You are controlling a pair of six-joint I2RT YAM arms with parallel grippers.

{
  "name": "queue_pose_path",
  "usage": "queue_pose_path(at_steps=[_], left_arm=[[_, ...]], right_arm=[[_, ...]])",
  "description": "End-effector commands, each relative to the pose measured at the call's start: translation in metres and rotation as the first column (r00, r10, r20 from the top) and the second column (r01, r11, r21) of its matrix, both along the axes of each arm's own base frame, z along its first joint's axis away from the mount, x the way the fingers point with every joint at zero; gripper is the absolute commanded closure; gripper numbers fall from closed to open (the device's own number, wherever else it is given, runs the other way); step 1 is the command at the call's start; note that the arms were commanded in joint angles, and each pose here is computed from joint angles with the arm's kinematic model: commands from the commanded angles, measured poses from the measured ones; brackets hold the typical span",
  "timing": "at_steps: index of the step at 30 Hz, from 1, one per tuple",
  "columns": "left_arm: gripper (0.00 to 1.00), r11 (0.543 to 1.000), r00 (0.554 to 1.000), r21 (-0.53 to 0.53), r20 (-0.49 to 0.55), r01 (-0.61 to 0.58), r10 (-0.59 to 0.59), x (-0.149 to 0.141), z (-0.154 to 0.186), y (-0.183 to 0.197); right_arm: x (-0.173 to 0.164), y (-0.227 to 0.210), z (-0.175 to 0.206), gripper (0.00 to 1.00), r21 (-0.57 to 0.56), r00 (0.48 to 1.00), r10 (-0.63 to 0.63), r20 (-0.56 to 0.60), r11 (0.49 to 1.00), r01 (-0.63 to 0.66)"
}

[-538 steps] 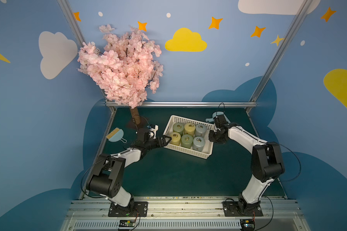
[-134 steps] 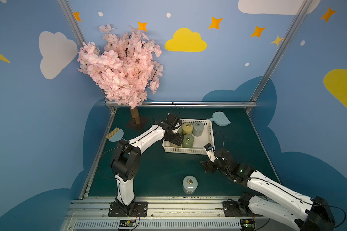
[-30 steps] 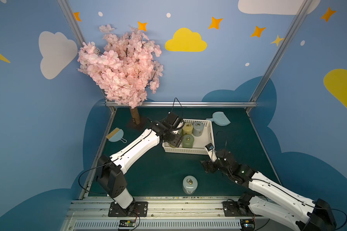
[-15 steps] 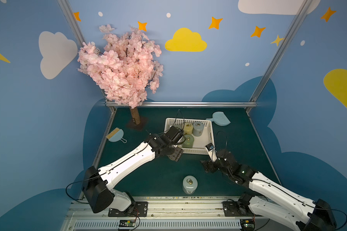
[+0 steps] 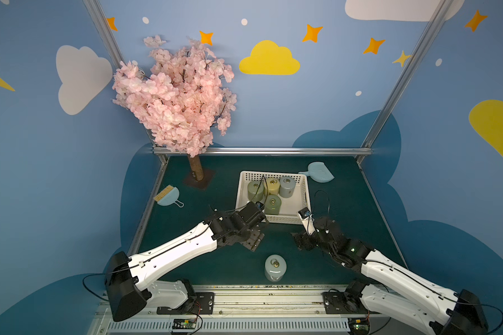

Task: Take the tea canister out of the basket
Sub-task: Place the tea canister at the center of the board.

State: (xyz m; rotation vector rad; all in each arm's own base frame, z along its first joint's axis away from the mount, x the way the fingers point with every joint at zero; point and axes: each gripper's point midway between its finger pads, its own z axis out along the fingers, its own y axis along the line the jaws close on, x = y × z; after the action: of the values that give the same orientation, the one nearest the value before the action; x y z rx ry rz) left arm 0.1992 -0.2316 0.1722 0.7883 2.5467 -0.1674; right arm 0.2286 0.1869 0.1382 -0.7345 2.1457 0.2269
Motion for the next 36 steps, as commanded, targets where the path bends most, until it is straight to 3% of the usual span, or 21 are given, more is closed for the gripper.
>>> queue_pose_path(at_steps=[1, 16, 36], left_arm=[[0.43, 0.999, 0.998, -0.044, 0.047, -0.033, 0.035, -0.004, 0.012, -0.001], [0.43, 0.998, 0.999, -0.04, -0.001, -0.038, 0.038, -0.048, -0.03, -0.004], [0.44, 0.997, 0.997, -0.054, -0.046, -0.061, 0.058, -0.067, -0.062, -0.008]], right_arm=[[0.002, -0.004, 0.002, 0.01, 0.012, 1.0, -0.026, 0.014, 1.0, 0.026], [0.002, -0.004, 0.002, 0.01, 0.015, 0.999, -0.028, 0.016, 1.0, 0.028], [0.002, -0.004, 0.002, 0.02, 0.014, 0.999, -0.028, 0.015, 1.0, 0.028]])
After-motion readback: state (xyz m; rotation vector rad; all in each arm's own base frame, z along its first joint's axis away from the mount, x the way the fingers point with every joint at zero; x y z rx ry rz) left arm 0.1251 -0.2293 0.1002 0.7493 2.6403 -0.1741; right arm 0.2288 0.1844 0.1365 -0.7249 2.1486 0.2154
